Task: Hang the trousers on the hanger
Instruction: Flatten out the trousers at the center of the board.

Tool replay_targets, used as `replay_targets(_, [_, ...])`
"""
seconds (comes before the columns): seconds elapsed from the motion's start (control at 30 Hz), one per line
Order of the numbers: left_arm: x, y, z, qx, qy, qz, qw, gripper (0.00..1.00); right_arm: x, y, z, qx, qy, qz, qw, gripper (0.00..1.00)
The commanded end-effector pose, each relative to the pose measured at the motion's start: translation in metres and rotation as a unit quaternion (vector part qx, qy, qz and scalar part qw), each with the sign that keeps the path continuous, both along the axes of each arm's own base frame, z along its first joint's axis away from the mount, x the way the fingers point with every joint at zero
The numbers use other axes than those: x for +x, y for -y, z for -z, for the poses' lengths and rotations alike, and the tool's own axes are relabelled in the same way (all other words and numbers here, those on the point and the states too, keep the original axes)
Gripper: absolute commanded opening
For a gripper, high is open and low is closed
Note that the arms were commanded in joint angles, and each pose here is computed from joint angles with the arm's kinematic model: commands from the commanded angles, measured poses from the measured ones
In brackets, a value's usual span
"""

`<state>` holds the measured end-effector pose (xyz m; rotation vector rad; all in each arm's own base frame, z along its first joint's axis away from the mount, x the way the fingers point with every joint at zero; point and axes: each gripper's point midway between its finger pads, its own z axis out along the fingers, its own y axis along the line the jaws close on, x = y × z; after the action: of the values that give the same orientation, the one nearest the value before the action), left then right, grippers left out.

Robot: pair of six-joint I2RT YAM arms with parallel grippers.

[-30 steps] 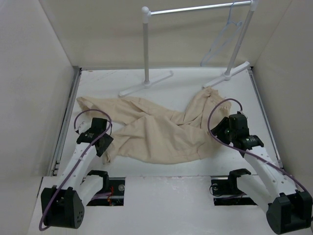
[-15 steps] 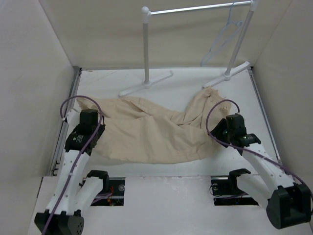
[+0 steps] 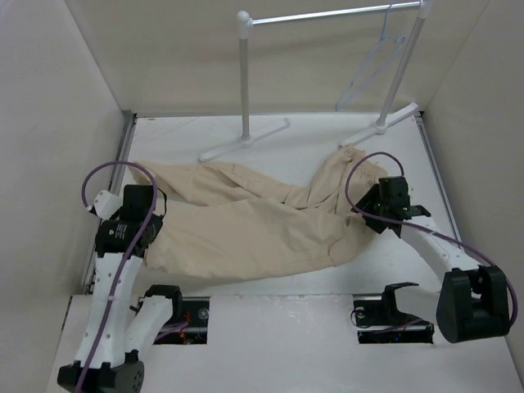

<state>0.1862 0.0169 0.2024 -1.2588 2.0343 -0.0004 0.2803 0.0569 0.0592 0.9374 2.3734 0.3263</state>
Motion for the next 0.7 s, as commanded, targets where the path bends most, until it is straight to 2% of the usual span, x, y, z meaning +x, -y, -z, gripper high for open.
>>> replay_targets(0.0, [-0.007,-0.049,0.03,0.061,-0.06,-0.091,0.992,0.03,0.023,0.019,-0.046,-0.005,0.077,0.038,0.996,0.68])
replay_targets(0.1, [-0.007,-0.096,0.052,0.069,-0.085,-0.193,0.975,0.02,0.022,0.046,-0.06,-0.02,0.09,0.072,0.993,0.7])
replay_targets(0.27, [0.0,-0.147,0.074,0.077,-0.14,-0.265,0.951,0.02,0.028,0.091,-0.062,-0.034,0.08,0.135,0.987,0.71])
replay_targets(0.33, [0.003,-0.159,0.081,0.079,-0.168,-0.273,0.944,0.13,0.031,0.101,-0.051,-0.028,0.061,0.152,0.986,0.71])
replay_targets(0.4, [0.011,-0.163,0.083,0.074,-0.183,-0.262,0.945,0.3,0.039,0.097,-0.043,-0.017,0.054,0.139,0.989,0.7])
replay_targets(0.5, [0.025,-0.161,0.059,0.097,-0.146,-0.248,0.953,0.5,0.037,0.081,-0.027,-0.016,0.031,0.112,0.993,0.69])
replay_targets(0.57, [0.035,-0.152,0.034,0.113,-0.104,-0.231,0.961,0.55,0.034,0.08,-0.015,-0.018,0.018,0.113,0.993,0.7])
replay_targets(0.67, [0.056,-0.116,0.008,0.13,-0.041,-0.162,0.977,0.56,0.046,0.084,-0.009,-0.011,0.028,0.112,0.993,0.69])
